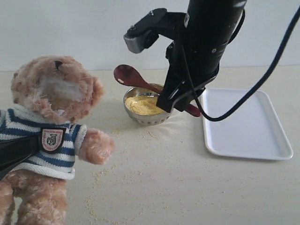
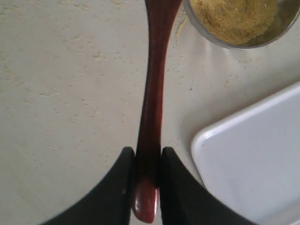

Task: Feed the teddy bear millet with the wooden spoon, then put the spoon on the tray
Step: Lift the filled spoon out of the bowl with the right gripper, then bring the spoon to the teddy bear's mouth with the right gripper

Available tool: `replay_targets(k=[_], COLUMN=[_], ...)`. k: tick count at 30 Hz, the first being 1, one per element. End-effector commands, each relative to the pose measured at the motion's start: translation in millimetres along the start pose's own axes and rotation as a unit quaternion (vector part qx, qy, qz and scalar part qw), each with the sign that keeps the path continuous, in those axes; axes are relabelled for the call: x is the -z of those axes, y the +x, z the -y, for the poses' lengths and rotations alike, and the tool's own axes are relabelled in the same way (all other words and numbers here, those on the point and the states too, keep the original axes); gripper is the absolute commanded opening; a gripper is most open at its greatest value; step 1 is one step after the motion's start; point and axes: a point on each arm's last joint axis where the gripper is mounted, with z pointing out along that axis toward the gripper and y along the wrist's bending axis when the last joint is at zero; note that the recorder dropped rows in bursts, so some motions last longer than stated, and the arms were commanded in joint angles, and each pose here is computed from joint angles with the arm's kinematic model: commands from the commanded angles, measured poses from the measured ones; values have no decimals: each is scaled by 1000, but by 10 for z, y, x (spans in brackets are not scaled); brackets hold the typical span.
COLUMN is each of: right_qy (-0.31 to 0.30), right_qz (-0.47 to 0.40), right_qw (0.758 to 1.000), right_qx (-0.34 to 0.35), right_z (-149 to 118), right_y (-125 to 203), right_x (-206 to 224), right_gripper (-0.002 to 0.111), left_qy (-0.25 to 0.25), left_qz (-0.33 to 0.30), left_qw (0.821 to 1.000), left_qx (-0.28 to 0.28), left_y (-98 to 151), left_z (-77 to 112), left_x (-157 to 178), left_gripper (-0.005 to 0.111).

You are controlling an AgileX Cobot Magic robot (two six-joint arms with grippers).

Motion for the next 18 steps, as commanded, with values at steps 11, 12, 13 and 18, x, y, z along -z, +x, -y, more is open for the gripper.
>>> replay_targets(k=[11, 12, 13, 18], right_qy=[-33, -35, -38, -19], right_qz=[84, 87, 86, 84], right_qw=[996, 995, 995, 992], right_qx=[25, 29, 39, 90], right_z=[-370, -433, -517, -864], right_y=[44, 38, 20, -21], right_x=[545, 571, 569, 614], right_gripper=[0, 0, 0, 0], left_qy=[8, 8, 8, 8], left_qz=[11, 11, 11, 11], left_qw=[1000, 1000, 1000, 1000], left_qx=[5, 5, 5, 5], left_y=[-30, -30, -30, -30], left_z=[11, 11, 11, 11], left_x=[0, 0, 0, 0], left_gripper=[5, 5, 5, 5])
